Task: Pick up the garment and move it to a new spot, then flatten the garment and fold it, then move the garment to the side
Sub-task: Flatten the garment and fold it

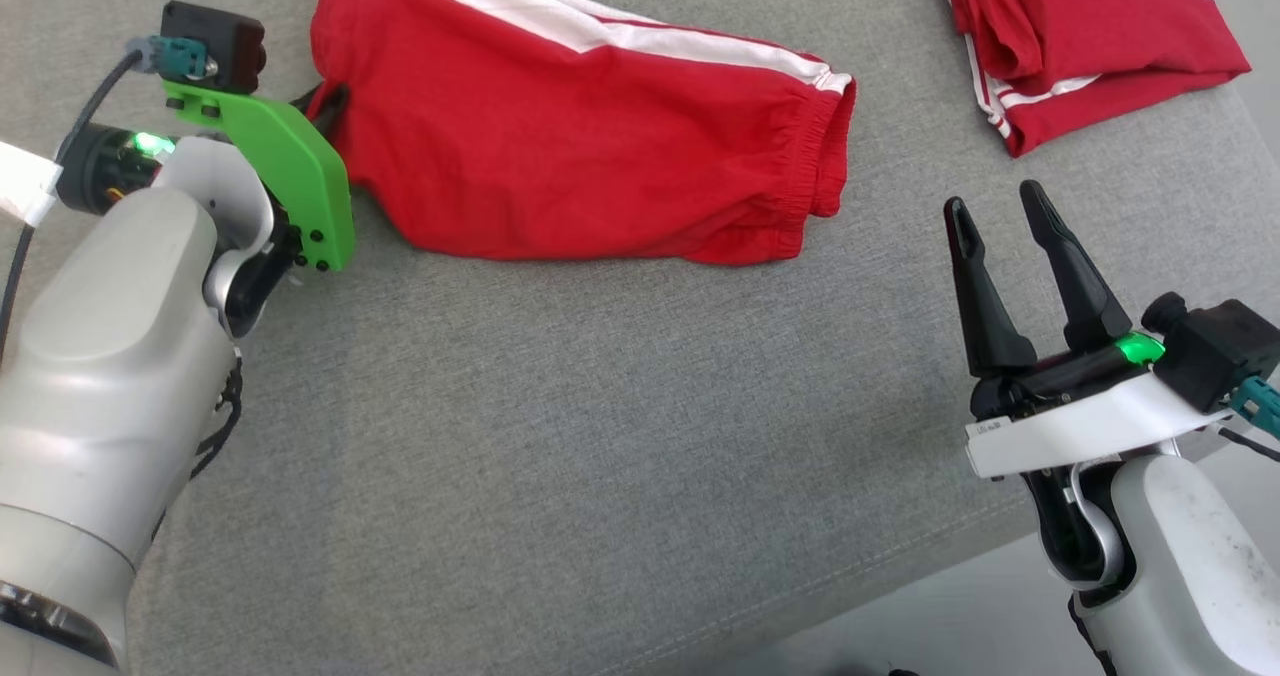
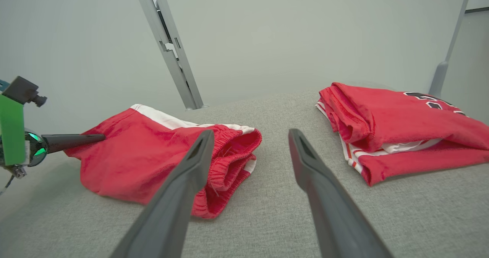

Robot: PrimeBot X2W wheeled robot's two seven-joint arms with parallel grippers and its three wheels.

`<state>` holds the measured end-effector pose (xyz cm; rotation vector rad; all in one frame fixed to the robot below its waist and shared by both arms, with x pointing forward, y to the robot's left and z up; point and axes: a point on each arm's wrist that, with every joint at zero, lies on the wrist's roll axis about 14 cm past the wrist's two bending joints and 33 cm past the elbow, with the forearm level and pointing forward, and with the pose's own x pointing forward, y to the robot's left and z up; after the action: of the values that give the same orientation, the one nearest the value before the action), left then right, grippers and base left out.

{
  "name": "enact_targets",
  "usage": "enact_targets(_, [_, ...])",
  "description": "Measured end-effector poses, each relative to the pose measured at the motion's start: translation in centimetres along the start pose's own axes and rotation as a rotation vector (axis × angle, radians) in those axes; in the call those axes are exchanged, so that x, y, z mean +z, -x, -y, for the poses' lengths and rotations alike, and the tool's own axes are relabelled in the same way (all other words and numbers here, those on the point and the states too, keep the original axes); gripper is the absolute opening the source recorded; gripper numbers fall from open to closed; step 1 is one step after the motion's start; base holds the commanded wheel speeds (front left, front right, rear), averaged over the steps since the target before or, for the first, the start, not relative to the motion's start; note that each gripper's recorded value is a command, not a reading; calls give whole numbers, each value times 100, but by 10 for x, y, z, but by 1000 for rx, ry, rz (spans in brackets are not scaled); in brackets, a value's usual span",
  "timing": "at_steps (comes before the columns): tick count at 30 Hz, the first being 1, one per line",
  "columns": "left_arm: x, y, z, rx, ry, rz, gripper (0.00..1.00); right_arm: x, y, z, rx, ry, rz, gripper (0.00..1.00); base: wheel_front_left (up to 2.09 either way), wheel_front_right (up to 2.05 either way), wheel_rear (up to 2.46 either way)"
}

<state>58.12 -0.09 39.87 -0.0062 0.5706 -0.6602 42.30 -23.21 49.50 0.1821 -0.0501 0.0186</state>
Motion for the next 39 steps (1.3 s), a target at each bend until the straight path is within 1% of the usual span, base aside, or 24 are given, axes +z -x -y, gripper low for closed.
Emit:
enact_targets(5, [-1, 24, 3, 6, 28, 46, 0, 1, 10, -3, -3, -9, 1, 100, 0, 0, 0])
enact_targets(14, [-24, 75, 2, 50, 76, 81, 0, 1, 27, -6, -13, -31, 1, 100, 0, 0, 0])
enact_targets(19, [-52, 101, 10, 70, 117, 65, 0, -1, 37, -6, -20, -34, -4, 100, 0, 0, 0])
enact_targets(24, [-72, 116, 22, 79, 173, 54, 0, 1, 40, -7, -17, -35, 1, 100, 0, 0, 0])
enact_targets(25, [-71, 119, 21, 102, 177, 83, 47, 0, 40, -9, -13, -34, -1, 100, 0, 0, 0])
enact_targets(26, [-68, 121, 20, 112, 169, 99, 100, 0, 40, -10, -9, -32, -1, 100, 0, 0, 0])
enact_targets(29, [-56, 127, 19, 142, 170, 180, 100, 2, 41, -12, -3, -30, 3, 100, 0, 0, 0])
enact_targets(32, [-45, 137, 17, 171, 140, 269, 100, 5, 41, -15, 5, -28, 14, 100, 0, 0, 0])
enact_targets(39, [-37, 166, 4, 263, 162, 376, 100, 13, 45, -24, 30, -21, 34, 100, 0, 0, 0])
